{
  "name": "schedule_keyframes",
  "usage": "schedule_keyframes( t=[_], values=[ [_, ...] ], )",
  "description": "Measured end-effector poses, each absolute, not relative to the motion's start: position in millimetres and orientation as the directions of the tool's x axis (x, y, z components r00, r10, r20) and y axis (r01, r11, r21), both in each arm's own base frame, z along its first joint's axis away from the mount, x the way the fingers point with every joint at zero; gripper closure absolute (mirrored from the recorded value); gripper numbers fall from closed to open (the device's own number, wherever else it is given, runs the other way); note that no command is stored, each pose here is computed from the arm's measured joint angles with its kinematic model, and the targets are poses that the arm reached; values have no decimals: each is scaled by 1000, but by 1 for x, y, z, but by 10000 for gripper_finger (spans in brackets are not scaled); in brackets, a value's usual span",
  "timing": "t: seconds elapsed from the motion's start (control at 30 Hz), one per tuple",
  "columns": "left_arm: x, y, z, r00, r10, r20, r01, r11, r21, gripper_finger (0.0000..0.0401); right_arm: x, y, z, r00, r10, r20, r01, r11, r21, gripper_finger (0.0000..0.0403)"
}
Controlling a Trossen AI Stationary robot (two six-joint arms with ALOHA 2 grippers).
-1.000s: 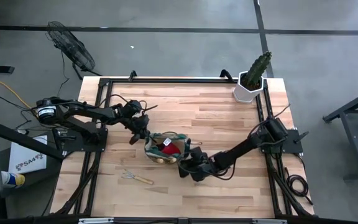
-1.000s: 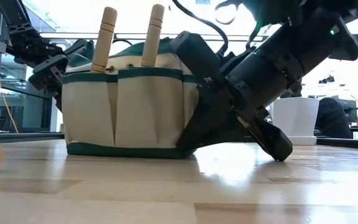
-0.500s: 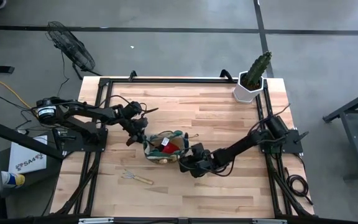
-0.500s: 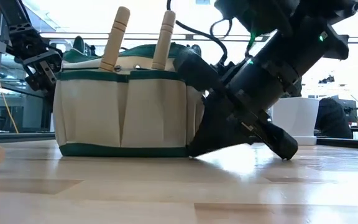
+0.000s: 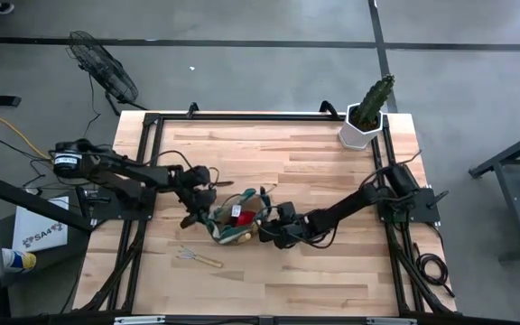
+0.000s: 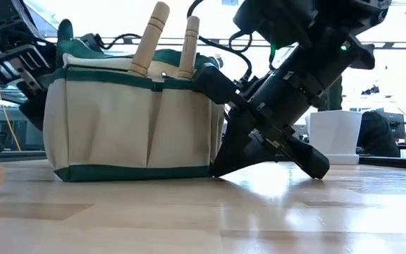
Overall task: Pick & Place Garden tools in Gardening bag
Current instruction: Adjust the gardening bag on the table
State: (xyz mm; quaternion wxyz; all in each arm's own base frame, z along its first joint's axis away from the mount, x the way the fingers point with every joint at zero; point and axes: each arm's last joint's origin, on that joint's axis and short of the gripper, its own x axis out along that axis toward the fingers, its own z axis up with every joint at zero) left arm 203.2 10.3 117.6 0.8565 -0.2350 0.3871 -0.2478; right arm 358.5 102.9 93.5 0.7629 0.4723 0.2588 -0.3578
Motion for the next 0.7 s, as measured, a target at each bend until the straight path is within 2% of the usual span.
schedule_keyframes(
  t=[0.3, 0.53, 0.7],
  values=[
    [209, -7, 121, 598, -577, -556, 249, 793, -556, 401, 366, 74, 93, 586, -295, -754, 810, 233, 538, 399],
    [213, -7, 123, 646, -526, -554, 196, 815, -545, 401, 371, 48, 93, 566, -289, -773, 825, 184, 535, 399],
    [216, -5, 125, 689, -465, -556, 140, 838, -528, 401, 373, 30, 92, 555, -282, -783, 832, 197, 519, 399]
  ],
)
